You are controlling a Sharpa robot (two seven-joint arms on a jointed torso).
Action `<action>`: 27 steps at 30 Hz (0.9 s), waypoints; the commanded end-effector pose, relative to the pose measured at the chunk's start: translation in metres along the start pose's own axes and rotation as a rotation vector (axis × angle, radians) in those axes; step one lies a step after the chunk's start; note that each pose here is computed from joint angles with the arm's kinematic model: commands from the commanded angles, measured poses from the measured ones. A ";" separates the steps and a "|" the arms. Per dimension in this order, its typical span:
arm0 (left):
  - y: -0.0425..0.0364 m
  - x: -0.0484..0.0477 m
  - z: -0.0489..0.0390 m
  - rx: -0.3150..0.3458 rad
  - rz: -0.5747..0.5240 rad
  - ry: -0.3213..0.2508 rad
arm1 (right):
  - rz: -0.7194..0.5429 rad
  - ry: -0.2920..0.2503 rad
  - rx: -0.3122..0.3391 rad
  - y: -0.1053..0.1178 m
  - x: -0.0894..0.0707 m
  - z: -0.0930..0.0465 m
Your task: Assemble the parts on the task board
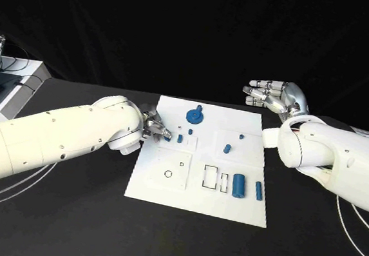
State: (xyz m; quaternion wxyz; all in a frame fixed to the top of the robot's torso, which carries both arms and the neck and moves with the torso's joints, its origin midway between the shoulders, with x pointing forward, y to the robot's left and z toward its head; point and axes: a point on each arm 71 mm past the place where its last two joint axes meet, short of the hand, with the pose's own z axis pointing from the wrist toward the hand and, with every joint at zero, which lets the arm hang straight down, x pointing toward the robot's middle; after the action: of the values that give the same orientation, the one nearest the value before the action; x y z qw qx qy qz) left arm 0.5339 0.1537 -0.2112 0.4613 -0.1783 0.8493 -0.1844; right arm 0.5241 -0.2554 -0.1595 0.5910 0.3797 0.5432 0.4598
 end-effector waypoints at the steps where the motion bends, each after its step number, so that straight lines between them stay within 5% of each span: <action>1: 0.0021 0.0076 0.0007 -0.021 0.041 0.042 | 0.004 0.019 -0.014 0.002 0.002 0.000; 27: 0.0012 0.0006 -0.0005 0.010 0.010 -0.056 | 0.005 0.020 -0.013 0.002 0.002 0.000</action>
State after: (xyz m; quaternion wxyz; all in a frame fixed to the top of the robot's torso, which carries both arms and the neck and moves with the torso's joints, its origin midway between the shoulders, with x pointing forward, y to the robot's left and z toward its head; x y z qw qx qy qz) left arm 0.5336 0.1544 -0.2104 0.4807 -0.1743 0.8402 -0.1809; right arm 0.5239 -0.2551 -0.1595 0.5898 0.3796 0.5438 0.4608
